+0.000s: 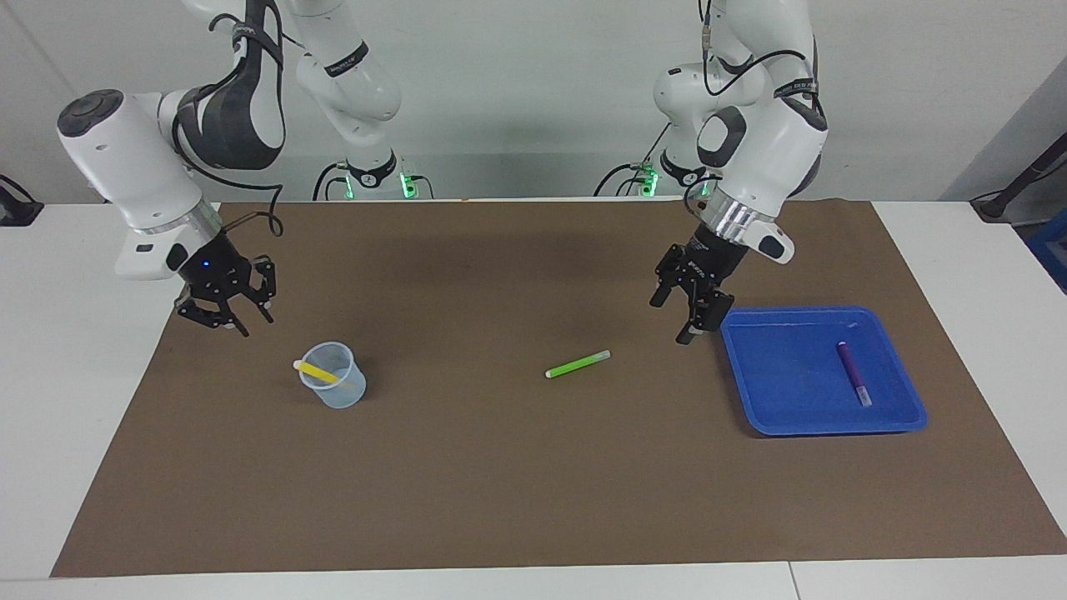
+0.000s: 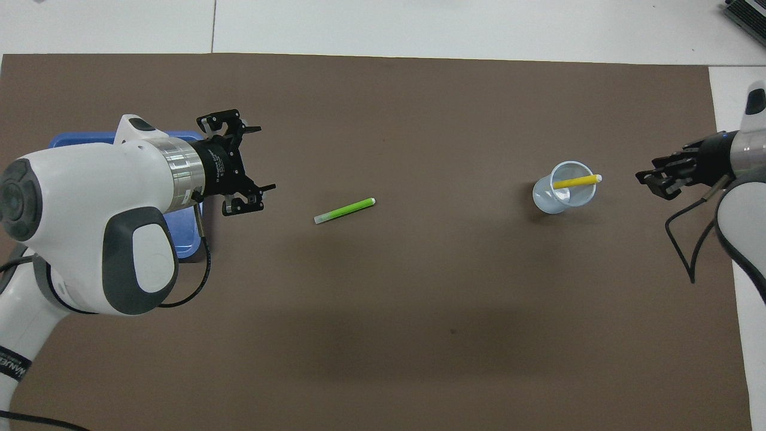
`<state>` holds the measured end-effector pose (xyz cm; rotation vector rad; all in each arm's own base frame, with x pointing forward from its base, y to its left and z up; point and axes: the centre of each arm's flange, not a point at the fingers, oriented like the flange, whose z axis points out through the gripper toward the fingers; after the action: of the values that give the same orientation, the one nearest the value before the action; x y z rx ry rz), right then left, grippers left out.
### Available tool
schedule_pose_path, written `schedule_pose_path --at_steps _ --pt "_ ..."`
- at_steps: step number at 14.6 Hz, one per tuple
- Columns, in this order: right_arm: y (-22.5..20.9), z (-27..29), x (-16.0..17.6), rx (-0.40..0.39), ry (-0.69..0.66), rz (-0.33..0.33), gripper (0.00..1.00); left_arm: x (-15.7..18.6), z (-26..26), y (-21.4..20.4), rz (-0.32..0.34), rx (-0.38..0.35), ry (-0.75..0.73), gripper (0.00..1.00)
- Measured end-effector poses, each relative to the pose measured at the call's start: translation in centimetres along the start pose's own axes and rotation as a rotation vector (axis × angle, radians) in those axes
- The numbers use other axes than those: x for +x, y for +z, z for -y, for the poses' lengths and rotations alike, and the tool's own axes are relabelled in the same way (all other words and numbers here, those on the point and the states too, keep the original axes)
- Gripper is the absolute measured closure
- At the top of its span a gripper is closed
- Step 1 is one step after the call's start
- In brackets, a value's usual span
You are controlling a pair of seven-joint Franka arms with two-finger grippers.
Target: Right arm passes pens to left for tray arrangement
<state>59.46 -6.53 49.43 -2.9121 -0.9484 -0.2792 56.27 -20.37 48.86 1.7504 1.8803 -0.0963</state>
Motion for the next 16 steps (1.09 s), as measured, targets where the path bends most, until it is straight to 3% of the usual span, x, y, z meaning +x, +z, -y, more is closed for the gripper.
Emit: schedule_pose_path --at_steps 4,8,13,16 --pt "0.4 0.1 0.2 0.001 0.109 -0.003 0.61 -0.7 0.8 0.6 0.0 0.041 -0.017 0.0" --pt "2.0 -0.6 0.2 0.009 0.133 -0.011 0.61 -0.8 0.9 0.6 -0.009 0.045 -0.226 0.0" --pt "3.5 -1.6 0.2 0.009 0.143 -0.028 0.61 -0.7 1.5 2.3 -0.13 0.114 -0.143 0.0" --pt "4.3 -2.2 -0.3 0.02 0.156 -0.021 0.61 -0.1 0.9 4.0 -0.162 0.143 -0.112 0.0"
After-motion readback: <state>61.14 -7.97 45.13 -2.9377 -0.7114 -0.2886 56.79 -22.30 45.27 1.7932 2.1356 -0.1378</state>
